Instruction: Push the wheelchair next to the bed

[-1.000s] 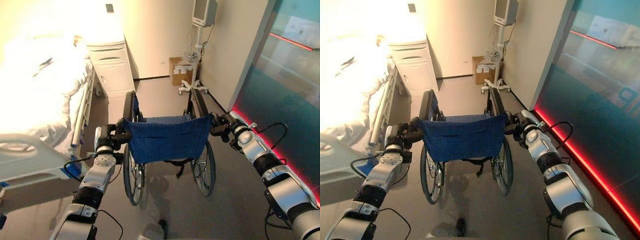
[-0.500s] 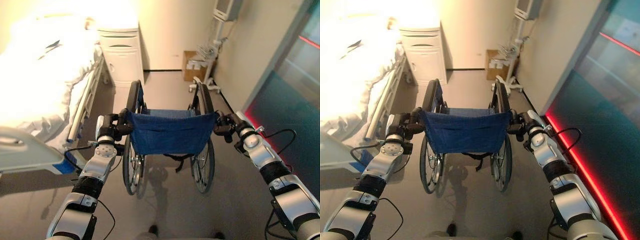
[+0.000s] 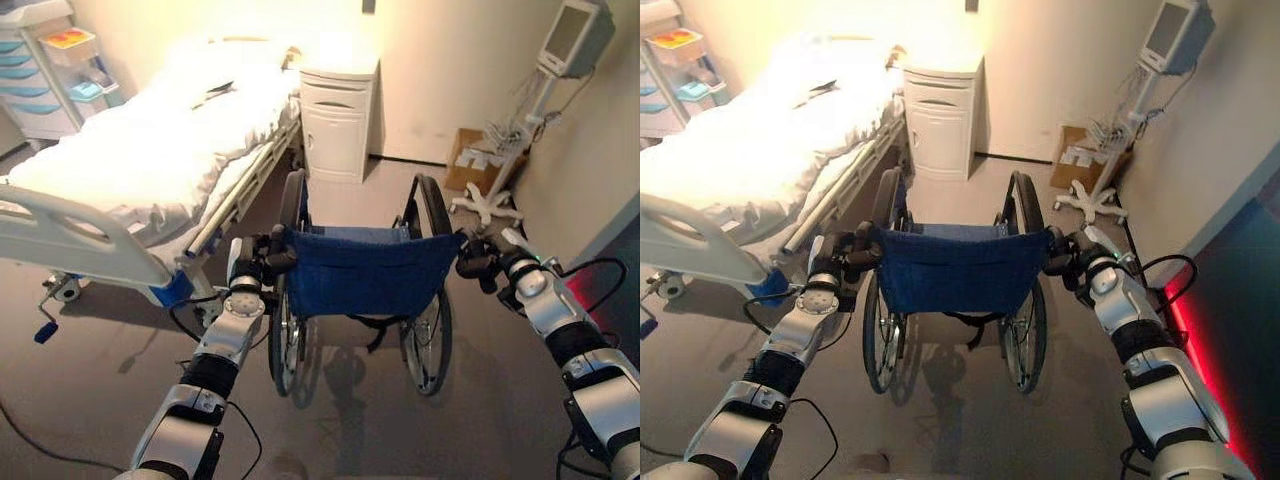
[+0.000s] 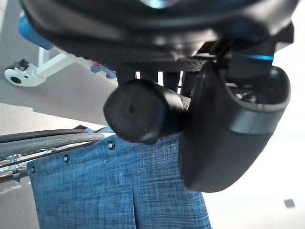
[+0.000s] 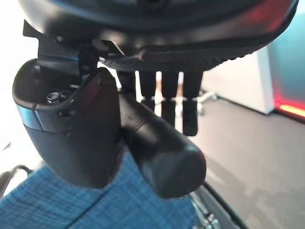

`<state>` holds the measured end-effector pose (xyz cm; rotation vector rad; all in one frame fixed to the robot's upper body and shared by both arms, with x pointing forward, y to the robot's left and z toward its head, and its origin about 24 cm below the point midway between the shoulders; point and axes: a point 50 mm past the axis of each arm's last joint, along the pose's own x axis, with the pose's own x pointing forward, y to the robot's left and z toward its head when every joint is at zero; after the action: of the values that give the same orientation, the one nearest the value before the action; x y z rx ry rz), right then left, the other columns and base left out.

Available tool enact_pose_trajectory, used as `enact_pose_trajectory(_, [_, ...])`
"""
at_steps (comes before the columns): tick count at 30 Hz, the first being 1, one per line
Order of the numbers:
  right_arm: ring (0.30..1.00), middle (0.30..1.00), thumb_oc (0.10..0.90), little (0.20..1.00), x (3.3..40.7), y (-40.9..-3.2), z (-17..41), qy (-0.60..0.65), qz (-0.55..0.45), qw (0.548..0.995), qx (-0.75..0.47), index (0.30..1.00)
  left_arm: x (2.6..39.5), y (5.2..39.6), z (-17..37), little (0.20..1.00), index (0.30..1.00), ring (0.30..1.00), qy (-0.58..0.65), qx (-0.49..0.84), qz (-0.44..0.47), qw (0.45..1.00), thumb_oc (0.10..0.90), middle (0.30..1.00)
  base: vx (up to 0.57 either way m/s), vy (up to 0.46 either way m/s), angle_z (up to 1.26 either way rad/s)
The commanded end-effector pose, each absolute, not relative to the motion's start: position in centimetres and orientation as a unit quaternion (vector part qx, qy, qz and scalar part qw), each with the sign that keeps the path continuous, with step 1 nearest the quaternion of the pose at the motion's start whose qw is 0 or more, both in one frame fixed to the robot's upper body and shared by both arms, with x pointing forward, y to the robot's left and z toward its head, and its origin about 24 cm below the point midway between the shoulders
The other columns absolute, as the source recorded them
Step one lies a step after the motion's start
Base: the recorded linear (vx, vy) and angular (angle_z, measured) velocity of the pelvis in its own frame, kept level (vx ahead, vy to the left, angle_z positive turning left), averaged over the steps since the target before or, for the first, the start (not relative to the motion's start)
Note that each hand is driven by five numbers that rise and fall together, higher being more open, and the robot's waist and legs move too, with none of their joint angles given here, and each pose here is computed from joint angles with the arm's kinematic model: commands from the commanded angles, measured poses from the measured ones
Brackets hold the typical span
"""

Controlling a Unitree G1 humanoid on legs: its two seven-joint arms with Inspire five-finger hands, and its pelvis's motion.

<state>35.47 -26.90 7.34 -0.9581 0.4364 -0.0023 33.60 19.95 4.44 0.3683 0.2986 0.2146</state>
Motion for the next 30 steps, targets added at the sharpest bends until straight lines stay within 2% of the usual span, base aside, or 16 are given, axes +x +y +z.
enact_pose_trajectory(1, [0.300, 0.300, 0.400, 0.300, 35.5, -27.3, 8.0, 0.207, 0.065, 0.787, -0.577, 0.300, 29.1, 22.1, -2.2, 0.300, 0.300, 0.300, 0.298, 0.245, 0.044, 0.921, 0.400, 0.300, 0.36, -0.162, 0.35])
enact_pose_trajectory(8, [0.300, 0.300, 0.400, 0.300, 35.0, -25.7, 5.5, 0.220, 0.076, 0.786, -0.573, 0.300, 28.6, 22.1, -2.6, 0.300, 0.300, 0.300, 0.303, 0.251, 0.055, 0.918, 0.400, 0.300, 0.39, -0.021, -0.01])
enact_pose_trajectory(15, [0.300, 0.300, 0.400, 0.300, 35.2, -24.8, 5.1, 0.221, 0.112, 0.783, -0.570, 0.300, 27.9, 24.2, -2.8, 0.300, 0.300, 0.300, 0.320, 0.241, 0.079, 0.913, 0.400, 0.300, 0.40, 0.161, -0.53])
enact_pose_trajectory(24, [0.300, 0.300, 0.400, 0.300, 34.9, -25.8, 5.1, 0.226, 0.102, 0.791, -0.559, 0.300, 28.8, 24.7, -1.8, 0.300, 0.300, 0.300, 0.321, 0.262, 0.076, 0.907, 0.400, 0.300, 0.33, 0.166, -0.06])
enact_pose_trajectory(30, [0.300, 0.300, 0.400, 0.300, 34.2, -25.4, 4.4, 0.213, 0.095, 0.802, -0.550, 0.300, 29.3, 24.9, -1.2, 0.300, 0.300, 0.300, 0.307, 0.278, 0.072, 0.907, 0.400, 0.300, 0.38, -0.222, 0.05])
